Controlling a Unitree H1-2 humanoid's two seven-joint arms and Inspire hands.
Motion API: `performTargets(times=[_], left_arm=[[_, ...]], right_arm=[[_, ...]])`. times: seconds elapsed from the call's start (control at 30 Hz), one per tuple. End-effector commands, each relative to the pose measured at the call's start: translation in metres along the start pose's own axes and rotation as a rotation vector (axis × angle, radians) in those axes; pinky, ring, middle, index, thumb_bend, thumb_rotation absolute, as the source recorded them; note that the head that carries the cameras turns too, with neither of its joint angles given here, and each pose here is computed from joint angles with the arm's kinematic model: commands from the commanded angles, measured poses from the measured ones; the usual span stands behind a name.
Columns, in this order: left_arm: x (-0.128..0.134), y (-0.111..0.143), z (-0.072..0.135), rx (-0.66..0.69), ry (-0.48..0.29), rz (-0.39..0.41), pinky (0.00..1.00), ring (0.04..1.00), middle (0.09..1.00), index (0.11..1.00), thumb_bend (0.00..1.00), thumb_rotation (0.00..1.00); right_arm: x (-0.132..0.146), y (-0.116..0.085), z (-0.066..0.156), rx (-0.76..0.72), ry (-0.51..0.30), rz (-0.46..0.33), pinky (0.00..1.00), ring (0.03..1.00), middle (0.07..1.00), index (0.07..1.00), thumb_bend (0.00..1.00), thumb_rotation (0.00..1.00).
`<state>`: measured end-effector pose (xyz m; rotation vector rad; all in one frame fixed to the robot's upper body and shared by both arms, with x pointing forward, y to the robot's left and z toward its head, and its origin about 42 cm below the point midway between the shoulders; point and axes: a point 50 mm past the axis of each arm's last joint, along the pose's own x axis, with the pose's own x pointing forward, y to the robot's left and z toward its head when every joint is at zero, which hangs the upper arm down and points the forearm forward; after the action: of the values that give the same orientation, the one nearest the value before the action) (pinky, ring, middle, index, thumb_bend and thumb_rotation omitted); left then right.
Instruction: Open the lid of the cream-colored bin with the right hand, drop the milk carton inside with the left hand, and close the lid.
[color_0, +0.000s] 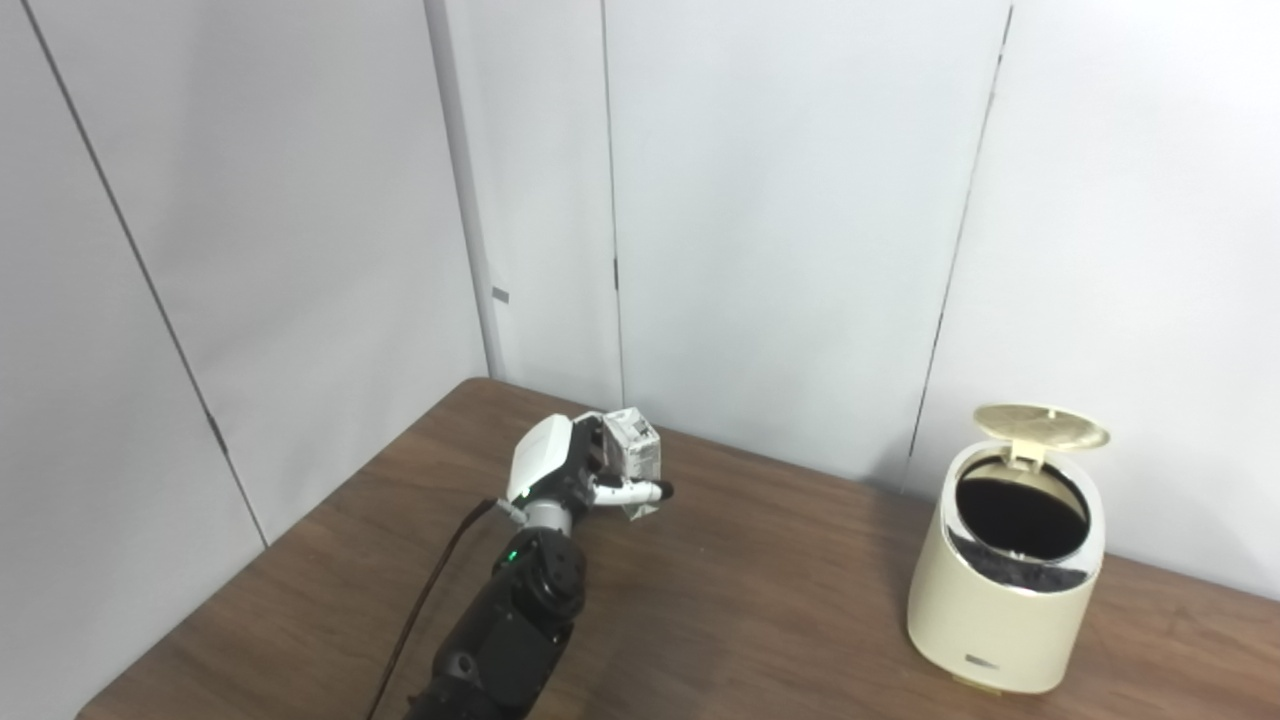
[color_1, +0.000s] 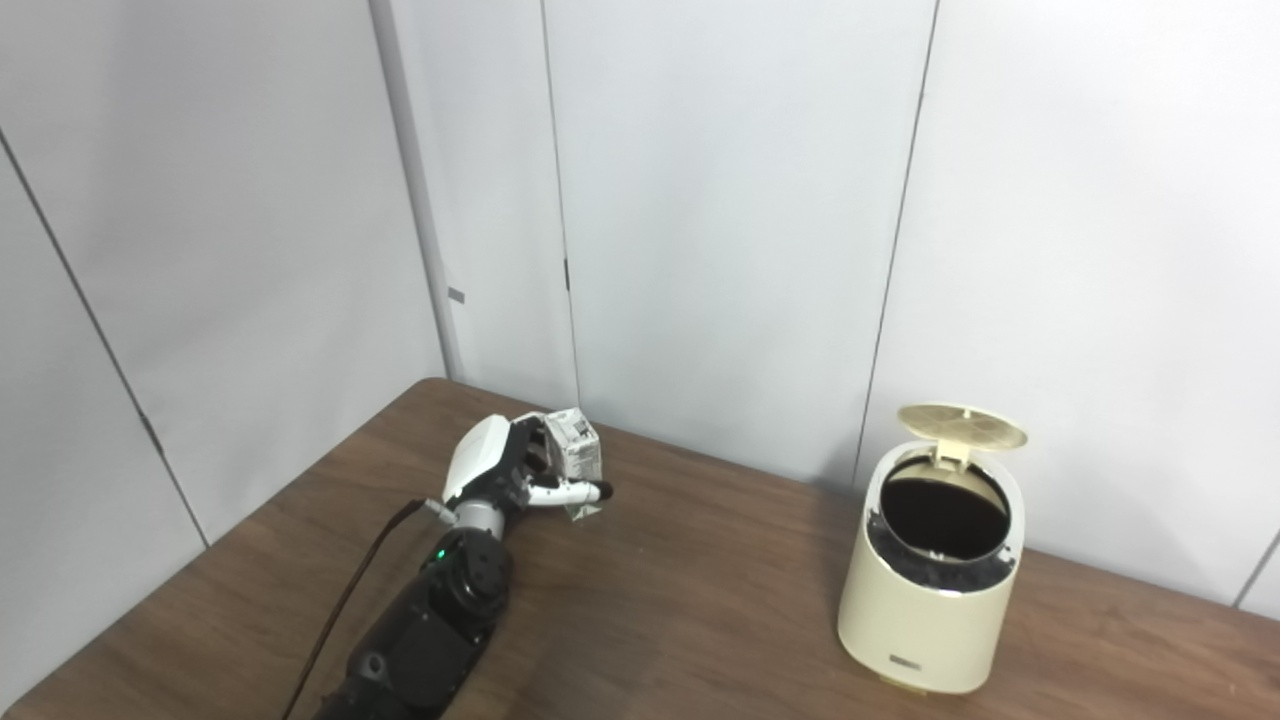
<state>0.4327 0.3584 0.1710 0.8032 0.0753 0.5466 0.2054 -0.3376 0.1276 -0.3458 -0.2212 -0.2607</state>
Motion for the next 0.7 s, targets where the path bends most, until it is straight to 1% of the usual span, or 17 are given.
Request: performTargets(times=[0.0,0.13,0.17,0.2,0.23,0.27,0.3,0.37,0.43,0.5,0.53,0.6,0.67], left_arm=[[0.0149,0.0130,0.0300,-0.058,-0.097,0.107,0.46,0.577,0.641,0.662,0.91,0.22],[0.0145,0.0081,0.0330,-0.129,-0.100,0.150,0.47,0.564,0.603,0.615,0.87,0.14],[0.0152,0.0066,0.0345,-0.138,-0.104,0.174,0.45,0.543,0.577,0.594,0.84,0.08],[0.0157,0.0056,0.0355,-0.143,-0.106,0.190,0.42,0.510,0.529,0.552,0.68,0.04],[0.0171,0.0047,0.0366,-0.149,-0.116,0.210,0.40,0.490,0.499,0.527,0.59,0.02],[0.0184,0.0045,0.0374,-0.155,-0.123,0.222,0.34,0.429,0.475,0.516,0.55,0.01],[0.0194,0.0043,0.0378,-0.159,-0.128,0.229,0.30,0.385,0.458,0.511,0.54,0.00],[0.0205,0.0051,0.0384,-0.163,-0.124,0.235,0.26,0.340,0.440,0.508,0.52,0.00],[0.0211,0.0066,0.0379,-0.162,-0.123,0.236,0.24,0.324,0.433,0.509,0.52,0.00],[0.0214,0.0078,0.0373,-0.162,-0.123,0.235,0.22,0.295,0.414,0.514,0.52,0.00],[0.0213,0.0083,0.0369,-0.162,-0.121,0.235,0.22,0.302,0.415,0.514,0.52,0.00],[0.0209,0.0088,0.0363,-0.167,-0.120,0.230,0.25,0.337,0.432,0.508,0.52,0.00],[0.0202,0.0092,0.0357,-0.172,-0.124,0.219,0.29,0.378,0.461,0.494,0.52,0.00]], right_arm=[[-0.0039,-0.0005,0.0066,0.015,-0.023,-0.008,0.73,0.796,0.785,0.761,0.19,0.46],[-0.0070,-0.0007,0.0108,0.010,-0.013,-0.014,0.72,0.792,0.779,0.756,0.20,0.46],[-0.0074,-0.0011,0.0114,0.009,-0.013,-0.013,0.72,0.792,0.780,0.756,0.20,0.46],[-0.0076,-0.0013,0.0117,0.008,-0.012,-0.012,0.73,0.792,0.779,0.755,0.19,0.45],[-0.0077,-0.0014,0.0126,0.006,-0.011,-0.010,0.73,0.792,0.779,0.755,0.19,0.44],[-0.0075,-0.0013,0.0130,0.007,-0.012,-0.010,0.73,0.794,0.780,0.756,0.19,0.44],[-0.0073,-0.0012,0.0132,0.007,-0.013,-0.010,0.73,0.793,0.779,0.755,0.19,0.44],[-0.0066,-0.0006,0.0128,0.015,-0.010,-0.014,0.72,0.790,0.776,0.751,0.19,0.44],[-0.0060,-0.0001,0.0121,0.014,-0.008,-0.015,0.72,0.787,0.774,0.748,0.19,0.42],[-0.0054,0.0002,0.0114,0.010,-0.007,-0.014,0.71,0.785,0.775,0.750,0.20,0.45],[-0.0055,0.0006,0.0116,0.012,-0.006,-0.014,0.71,0.786,0.776,0.751,0.20,0.46],[-0.0054,0.0009,0.0117,0.015,-0.011,-0.011,0.72,0.785,0.775,0.749,0.20,0.44],[-0.0050,0.0011,0.0108,0.010,-0.019,-0.007,0.74,0.788,0.776,0.750,0.20,0.43]])
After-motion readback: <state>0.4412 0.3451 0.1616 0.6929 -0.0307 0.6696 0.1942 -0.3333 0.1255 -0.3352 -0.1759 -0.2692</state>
